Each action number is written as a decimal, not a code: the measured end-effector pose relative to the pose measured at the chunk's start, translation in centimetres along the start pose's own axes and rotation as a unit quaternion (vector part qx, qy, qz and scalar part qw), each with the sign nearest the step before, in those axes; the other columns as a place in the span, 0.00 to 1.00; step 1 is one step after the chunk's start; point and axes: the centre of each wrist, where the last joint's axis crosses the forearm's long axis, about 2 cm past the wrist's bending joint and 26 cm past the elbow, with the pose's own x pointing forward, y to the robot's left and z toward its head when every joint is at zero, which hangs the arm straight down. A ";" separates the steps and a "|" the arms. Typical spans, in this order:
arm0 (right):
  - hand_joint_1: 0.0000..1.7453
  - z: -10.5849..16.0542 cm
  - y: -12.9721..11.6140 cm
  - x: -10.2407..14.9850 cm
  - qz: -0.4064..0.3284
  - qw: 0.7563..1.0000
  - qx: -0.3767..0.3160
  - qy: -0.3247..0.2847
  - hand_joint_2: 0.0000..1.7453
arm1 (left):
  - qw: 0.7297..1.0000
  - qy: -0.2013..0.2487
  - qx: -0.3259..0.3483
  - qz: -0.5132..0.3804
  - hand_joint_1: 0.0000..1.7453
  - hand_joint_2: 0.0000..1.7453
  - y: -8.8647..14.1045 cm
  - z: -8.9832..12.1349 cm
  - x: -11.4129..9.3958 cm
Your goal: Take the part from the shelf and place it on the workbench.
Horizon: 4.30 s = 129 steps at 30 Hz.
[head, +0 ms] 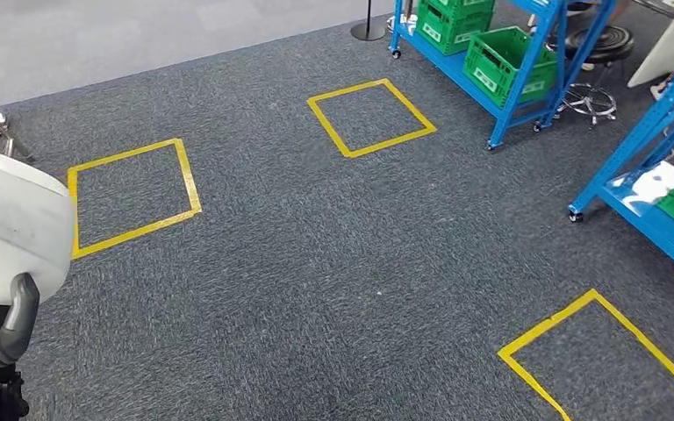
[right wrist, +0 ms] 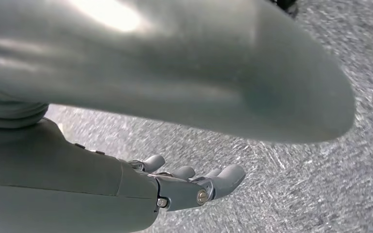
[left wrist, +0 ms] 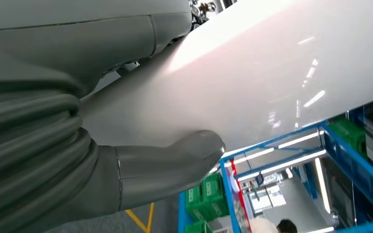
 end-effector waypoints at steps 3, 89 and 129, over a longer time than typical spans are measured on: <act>0.00 0.0 -0.1 0.3 0.002 1.000 -0.005 -0.006 0.00 | 1.000 -0.004 0.009 -0.006 1.00 1.00 0.3 0.9 0.6; 0.00 0.0 1.7 0.3 -0.019 1.000 0.006 0.001 0.00 | 0.979 -0.082 0.069 -0.173 1.00 1.00 10.8 -5.6 2.9; 0.00 0.0 1.9 0.6 -0.026 1.000 0.002 0.006 0.00 | 0.977 -0.049 0.131 -0.161 1.00 1.00 11.3 -5.8 -1.4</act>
